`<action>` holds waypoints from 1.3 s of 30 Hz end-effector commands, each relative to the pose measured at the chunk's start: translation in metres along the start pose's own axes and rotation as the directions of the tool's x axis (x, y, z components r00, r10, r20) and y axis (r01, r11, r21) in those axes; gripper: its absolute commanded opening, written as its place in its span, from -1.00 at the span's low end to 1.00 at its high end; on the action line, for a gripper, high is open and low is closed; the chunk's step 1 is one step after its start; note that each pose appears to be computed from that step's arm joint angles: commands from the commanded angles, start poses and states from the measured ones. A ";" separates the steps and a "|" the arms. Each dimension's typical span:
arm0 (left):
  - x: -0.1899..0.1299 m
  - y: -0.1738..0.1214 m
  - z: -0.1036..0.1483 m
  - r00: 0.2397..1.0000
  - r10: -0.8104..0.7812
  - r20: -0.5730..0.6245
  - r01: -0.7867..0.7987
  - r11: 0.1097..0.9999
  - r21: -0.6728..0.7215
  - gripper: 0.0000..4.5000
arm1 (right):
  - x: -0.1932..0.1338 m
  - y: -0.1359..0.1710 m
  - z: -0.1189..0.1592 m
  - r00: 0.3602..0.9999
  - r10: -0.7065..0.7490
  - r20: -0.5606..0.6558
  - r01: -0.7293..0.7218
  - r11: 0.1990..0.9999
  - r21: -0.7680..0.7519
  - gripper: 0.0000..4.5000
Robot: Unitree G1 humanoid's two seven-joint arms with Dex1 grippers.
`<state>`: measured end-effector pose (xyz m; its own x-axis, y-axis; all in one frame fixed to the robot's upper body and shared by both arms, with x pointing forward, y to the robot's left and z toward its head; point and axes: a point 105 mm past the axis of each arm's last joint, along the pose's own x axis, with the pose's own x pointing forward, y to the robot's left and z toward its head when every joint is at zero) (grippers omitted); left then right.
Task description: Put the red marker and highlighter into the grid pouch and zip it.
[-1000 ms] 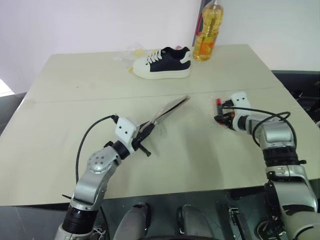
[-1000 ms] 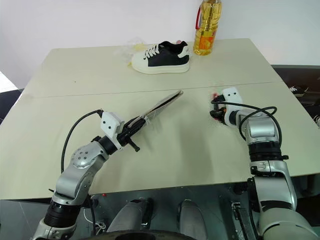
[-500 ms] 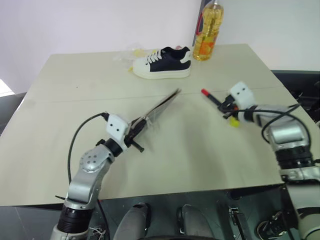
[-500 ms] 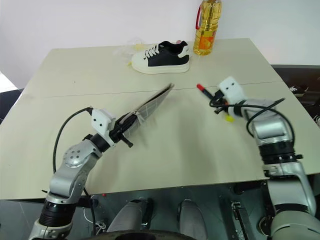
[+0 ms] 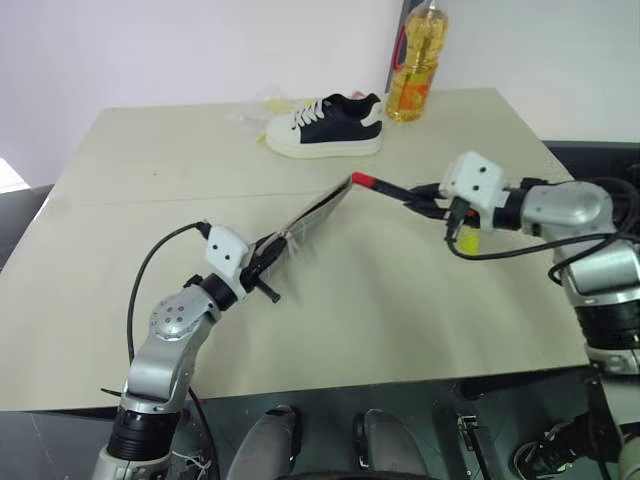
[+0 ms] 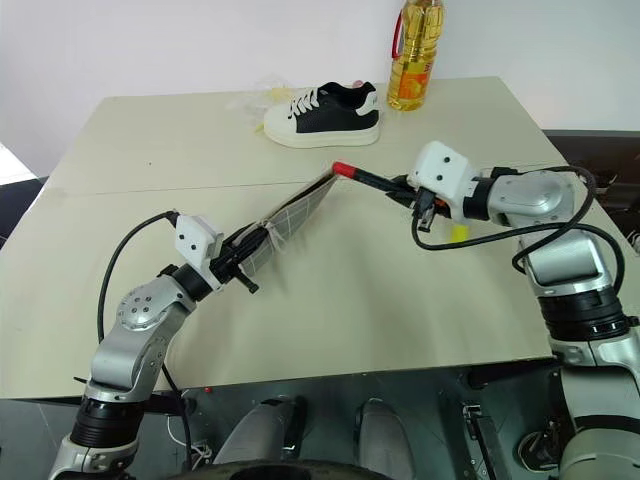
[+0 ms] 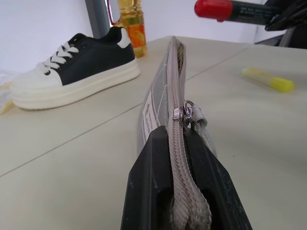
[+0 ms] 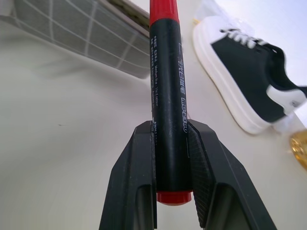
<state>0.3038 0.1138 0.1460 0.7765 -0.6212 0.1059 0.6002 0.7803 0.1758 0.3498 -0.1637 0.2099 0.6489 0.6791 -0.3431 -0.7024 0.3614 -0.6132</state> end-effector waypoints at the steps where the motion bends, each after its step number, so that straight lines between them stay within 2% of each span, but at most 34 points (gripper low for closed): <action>1: 0.001 -0.006 0.008 0.999 -0.037 0.023 0.037 0.999 0.023 -1.00 | 0.002 0.001 0.010 1.000 0.010 0.020 -0.009 0.998 -0.062 -0.83; 21: 0.001 -0.021 0.008 0.992 -0.126 0.011 0.126 0.991 0.049 -1.00 | 0.005 0.020 -0.007 0.987 0.104 -0.119 -0.133 0.952 -0.277 -0.83; 27: 0.001 -0.034 0.004 0.969 -0.244 -0.041 0.247 0.962 0.117 -1.00 | 0.008 0.036 0.001 0.975 0.180 -0.132 -0.220 0.884 -0.412 -0.83; 32: 0.003 -0.052 0.001 0.914 -0.395 -0.090 0.405 0.897 0.176 -1.00 | 0.022 0.063 0.017 0.952 0.283 -0.118 -0.301 0.787 -0.539 -0.83; 39: 0.007 -0.058 0.001 0.893 -0.442 -0.090 0.451 0.873 0.184 -1.00 | 0.035 0.073 0.025 0.953 0.290 -0.087 -0.286 0.767 -0.574 -0.83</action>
<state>0.2762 0.0690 0.1264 0.4659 -0.8783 -0.1076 0.8481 0.4085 0.3373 0.3155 -0.1053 0.1546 0.4266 0.6706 -0.6069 -0.6172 -0.2746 -0.7373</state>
